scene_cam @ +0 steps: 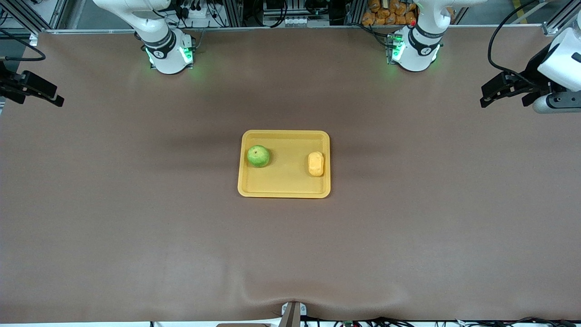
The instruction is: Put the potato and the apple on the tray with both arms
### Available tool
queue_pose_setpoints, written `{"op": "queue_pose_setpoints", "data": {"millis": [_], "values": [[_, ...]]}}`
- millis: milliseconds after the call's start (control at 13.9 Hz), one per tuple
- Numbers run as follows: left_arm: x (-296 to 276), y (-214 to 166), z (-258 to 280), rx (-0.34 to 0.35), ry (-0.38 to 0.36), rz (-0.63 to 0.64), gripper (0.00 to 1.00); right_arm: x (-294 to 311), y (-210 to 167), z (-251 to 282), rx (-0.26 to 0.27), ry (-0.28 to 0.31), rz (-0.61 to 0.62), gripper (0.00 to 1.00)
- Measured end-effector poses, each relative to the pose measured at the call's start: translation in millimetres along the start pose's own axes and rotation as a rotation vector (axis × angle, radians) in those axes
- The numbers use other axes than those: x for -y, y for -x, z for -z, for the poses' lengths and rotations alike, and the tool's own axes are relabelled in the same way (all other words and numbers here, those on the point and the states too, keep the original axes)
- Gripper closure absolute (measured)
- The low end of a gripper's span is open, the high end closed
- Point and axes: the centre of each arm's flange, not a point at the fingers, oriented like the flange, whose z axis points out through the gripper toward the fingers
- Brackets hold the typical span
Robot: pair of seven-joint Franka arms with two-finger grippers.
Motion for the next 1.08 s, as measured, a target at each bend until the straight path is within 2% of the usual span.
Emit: {"op": "queue_pose_setpoints", "data": {"millis": [287,502,1077], "values": [[0.0,0.0,0.1,0.000,0.000,0.000,0.00,5.5,-7.1,-10.4,0.020,0.010,0.007,0.00],[0.0,0.0,0.1,0.000,0.000,0.000,0.00,5.1,-14.6,-8.0,-0.026,0.012,0.006,0.00],[2.7,-0.2,10.5,-0.022,0.003,0.005,0.00,4.7,-15.9,-4.4,-0.043,0.012,0.005,0.00]]}}
